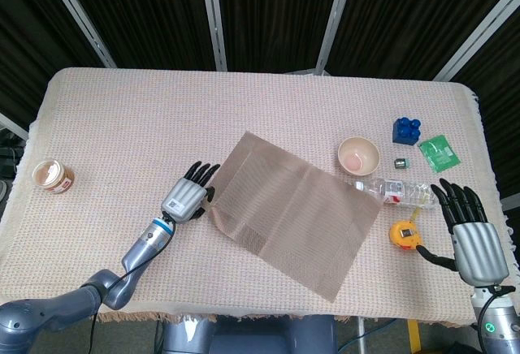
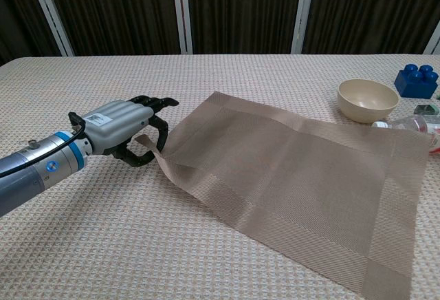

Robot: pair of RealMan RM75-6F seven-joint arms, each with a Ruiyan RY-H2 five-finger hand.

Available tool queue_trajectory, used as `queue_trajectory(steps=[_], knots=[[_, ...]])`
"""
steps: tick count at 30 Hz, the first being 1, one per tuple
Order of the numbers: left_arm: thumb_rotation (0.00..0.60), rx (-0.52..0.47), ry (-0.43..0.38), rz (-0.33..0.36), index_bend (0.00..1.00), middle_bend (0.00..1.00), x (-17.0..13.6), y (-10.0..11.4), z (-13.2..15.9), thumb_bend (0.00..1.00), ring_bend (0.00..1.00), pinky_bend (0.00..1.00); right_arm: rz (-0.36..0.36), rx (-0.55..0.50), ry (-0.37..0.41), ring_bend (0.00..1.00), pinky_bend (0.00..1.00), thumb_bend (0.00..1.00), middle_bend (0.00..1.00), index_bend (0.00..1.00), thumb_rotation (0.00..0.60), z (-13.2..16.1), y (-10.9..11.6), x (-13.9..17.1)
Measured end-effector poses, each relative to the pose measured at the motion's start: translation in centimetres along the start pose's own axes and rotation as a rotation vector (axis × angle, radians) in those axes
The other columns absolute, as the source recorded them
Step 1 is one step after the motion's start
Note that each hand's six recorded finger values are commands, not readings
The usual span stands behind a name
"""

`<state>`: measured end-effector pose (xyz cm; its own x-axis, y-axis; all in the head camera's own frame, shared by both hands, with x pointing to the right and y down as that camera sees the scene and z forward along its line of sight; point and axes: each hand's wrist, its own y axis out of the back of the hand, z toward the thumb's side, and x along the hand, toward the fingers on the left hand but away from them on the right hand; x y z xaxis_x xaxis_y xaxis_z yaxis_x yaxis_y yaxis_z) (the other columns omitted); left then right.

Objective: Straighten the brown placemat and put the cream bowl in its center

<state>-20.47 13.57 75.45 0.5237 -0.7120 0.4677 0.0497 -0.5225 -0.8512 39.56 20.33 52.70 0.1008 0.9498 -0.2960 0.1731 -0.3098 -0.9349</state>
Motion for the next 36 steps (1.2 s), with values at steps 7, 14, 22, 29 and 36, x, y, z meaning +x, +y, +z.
queue_trajectory(steps=[7, 14, 22, 29, 36], knots=[[0.600, -0.002, -0.002, 0.011, 0.65, 0.00, -0.4, 0.2, 0.0, 0.50, 0.00, 0.00, -0.004, -0.010, 0.011, 0.00, 0.00, 0.00, 0.00, 0.00, 0.600, 0.1, 0.3, 0.1], [0.600, -0.014, -0.007, 0.027, 0.68, 0.00, -2.1, 0.8, -0.1, 0.50, 0.00, 0.00, -0.009, -0.015, 0.021, 0.00, 0.00, 0.00, 0.00, 0.00, 0.600, 0.4, 0.5, 0.3], [0.600, 0.000, -0.013, -0.025, 0.68, 0.00, -6.0, 1.1, 0.2, 0.50, 0.00, 0.00, -0.012, -0.014, 0.034, 0.00, 0.00, 0.00, 0.00, 0.00, 0.600, 0.7, 0.6, 0.5], [0.600, 0.034, -0.023, -0.121, 0.68, 0.00, -10.8, 0.9, 1.0, 0.50, 0.00, 0.00, -0.010, -0.010, 0.044, 0.00, 0.00, 0.00, 0.00, 0.00, 0.600, 1.1, 0.5, 0.6], [0.600, 0.057, -0.057, -0.208, 0.68, 0.00, -14.7, 0.3, 2.1, 0.50, 0.00, 0.00, -0.008, -0.005, 0.048, 0.00, 0.00, 0.00, 0.00, 0.00, 0.600, 1.3, 0.4, 0.7]])
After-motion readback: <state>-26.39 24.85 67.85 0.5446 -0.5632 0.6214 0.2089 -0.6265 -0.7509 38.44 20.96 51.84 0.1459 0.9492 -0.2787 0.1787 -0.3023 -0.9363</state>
